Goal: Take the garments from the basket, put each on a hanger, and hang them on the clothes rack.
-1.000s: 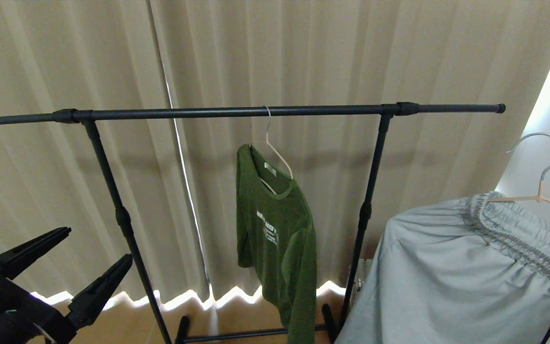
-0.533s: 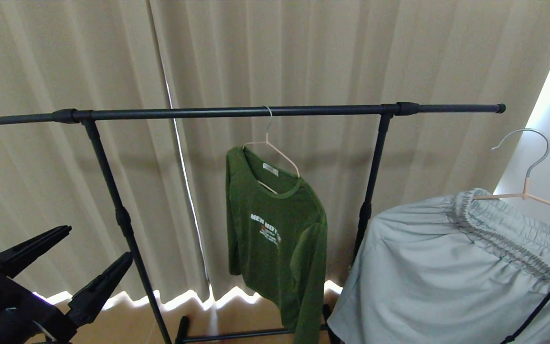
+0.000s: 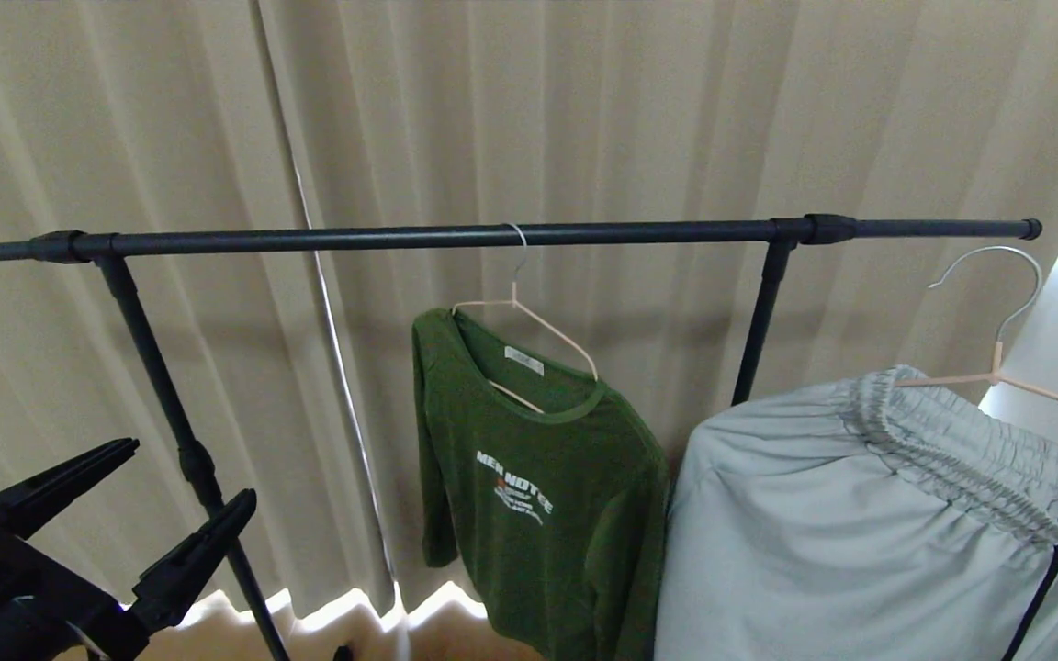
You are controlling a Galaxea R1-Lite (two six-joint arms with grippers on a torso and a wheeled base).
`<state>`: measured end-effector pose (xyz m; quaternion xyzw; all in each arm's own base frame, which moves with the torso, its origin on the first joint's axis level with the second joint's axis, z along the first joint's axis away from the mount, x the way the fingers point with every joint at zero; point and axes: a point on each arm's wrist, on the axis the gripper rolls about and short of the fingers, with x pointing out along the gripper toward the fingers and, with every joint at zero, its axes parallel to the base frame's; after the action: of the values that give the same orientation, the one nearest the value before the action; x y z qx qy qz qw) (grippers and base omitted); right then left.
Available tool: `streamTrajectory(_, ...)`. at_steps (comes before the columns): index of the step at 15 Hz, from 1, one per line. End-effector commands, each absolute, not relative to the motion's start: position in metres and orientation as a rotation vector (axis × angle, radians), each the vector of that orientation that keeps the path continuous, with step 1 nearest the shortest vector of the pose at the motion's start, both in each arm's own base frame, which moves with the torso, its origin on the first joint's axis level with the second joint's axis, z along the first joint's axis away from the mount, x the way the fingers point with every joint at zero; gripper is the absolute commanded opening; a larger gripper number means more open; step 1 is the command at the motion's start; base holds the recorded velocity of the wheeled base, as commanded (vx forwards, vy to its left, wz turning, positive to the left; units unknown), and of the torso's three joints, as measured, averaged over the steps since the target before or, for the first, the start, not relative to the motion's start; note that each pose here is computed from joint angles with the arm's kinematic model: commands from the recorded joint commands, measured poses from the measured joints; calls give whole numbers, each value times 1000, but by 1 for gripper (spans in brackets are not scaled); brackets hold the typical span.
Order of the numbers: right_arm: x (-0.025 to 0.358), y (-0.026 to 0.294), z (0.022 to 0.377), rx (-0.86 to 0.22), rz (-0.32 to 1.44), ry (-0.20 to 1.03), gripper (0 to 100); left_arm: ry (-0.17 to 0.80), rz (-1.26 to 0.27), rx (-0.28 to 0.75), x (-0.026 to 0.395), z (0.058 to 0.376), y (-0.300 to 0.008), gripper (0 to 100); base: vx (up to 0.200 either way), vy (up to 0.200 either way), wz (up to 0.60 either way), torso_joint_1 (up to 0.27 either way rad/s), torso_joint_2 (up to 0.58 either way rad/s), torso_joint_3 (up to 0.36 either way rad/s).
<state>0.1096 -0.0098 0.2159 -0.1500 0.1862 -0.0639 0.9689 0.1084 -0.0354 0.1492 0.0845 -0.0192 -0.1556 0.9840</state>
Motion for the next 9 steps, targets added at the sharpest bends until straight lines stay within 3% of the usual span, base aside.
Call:
streamTrajectory(1, 111, -8, 216, -301, -112, 378, 0, -37, -313, 172, 109, 149, -36, 100, 200, 0, 0, -2, -2, 2)
streamTrajectory(4, 113, 0, 217, -279, -53, 366, 0, -37, -313, 173, 108, 149, -35, 100, 200, 0, 0, 2, 5, 2)
streamTrajectory(9, 143, 7, 221, -277, -6, 363, 0, -37, -313, 175, 108, 149, -35, 100, 0, 0, 0, 0, 0, 0)
